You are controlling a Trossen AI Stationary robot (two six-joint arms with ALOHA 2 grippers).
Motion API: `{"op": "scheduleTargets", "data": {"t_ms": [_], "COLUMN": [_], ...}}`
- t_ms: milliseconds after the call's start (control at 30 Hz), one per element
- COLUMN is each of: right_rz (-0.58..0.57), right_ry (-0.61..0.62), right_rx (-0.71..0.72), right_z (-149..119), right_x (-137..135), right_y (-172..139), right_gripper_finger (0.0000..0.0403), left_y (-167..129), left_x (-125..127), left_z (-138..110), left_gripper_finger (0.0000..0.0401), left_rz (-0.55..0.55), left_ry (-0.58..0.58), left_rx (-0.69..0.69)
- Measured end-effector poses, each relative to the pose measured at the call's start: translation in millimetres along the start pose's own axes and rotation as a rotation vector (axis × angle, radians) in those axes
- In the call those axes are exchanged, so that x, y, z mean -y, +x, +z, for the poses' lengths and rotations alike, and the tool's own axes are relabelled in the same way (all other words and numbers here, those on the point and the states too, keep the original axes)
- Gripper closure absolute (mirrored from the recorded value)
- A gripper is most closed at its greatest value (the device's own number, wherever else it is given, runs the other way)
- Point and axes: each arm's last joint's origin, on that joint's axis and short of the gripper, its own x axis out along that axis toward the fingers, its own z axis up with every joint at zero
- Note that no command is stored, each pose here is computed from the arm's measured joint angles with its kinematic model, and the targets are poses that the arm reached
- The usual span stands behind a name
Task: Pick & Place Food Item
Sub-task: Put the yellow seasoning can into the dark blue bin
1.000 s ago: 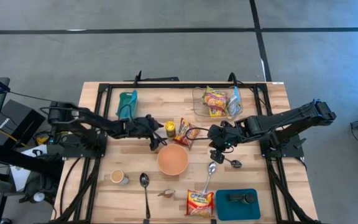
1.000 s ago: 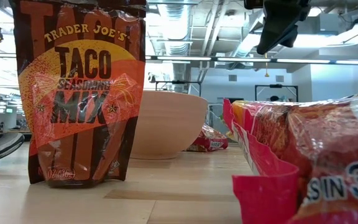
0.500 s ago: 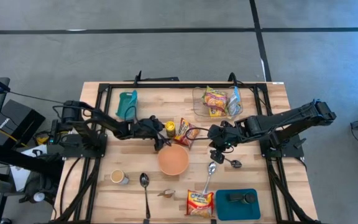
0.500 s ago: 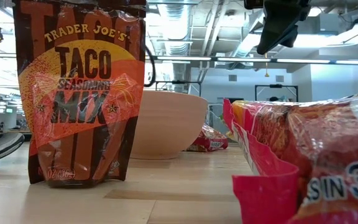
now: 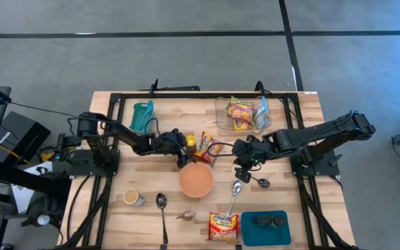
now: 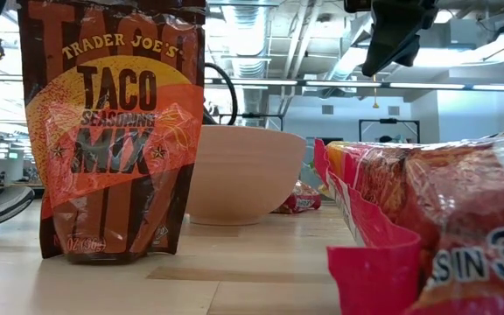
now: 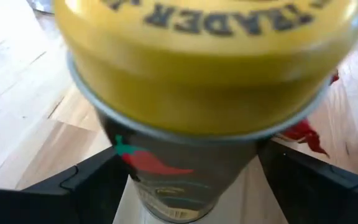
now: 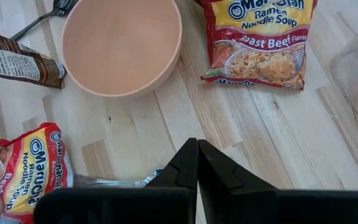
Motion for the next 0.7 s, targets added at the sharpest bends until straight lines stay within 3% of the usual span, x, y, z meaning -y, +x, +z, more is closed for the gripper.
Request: {"op": "scheduleTargets", "data": {"t_ms": [467, 700], "right_rz": [0.000, -0.015], "right_ry": [0.000, 0.000], "right_rx": [0.000, 0.009], "right_z": [0.1, 0.4], "right_x": [0.2, 0.6], "right_y": [0.0, 0.0], "right_gripper_finger": [0.0401, 0.0401], "left_y": [1.1, 1.1], "left_x": [-12.9, -11.6], "left_z": [1.4, 1.3], "left_gripper_finger": [0.0102, 0.0127], "left_rz": [0.038, -0.003], "left_ry": [-0.028, -0.028], "left_rx": [0.003, -0.001]}}
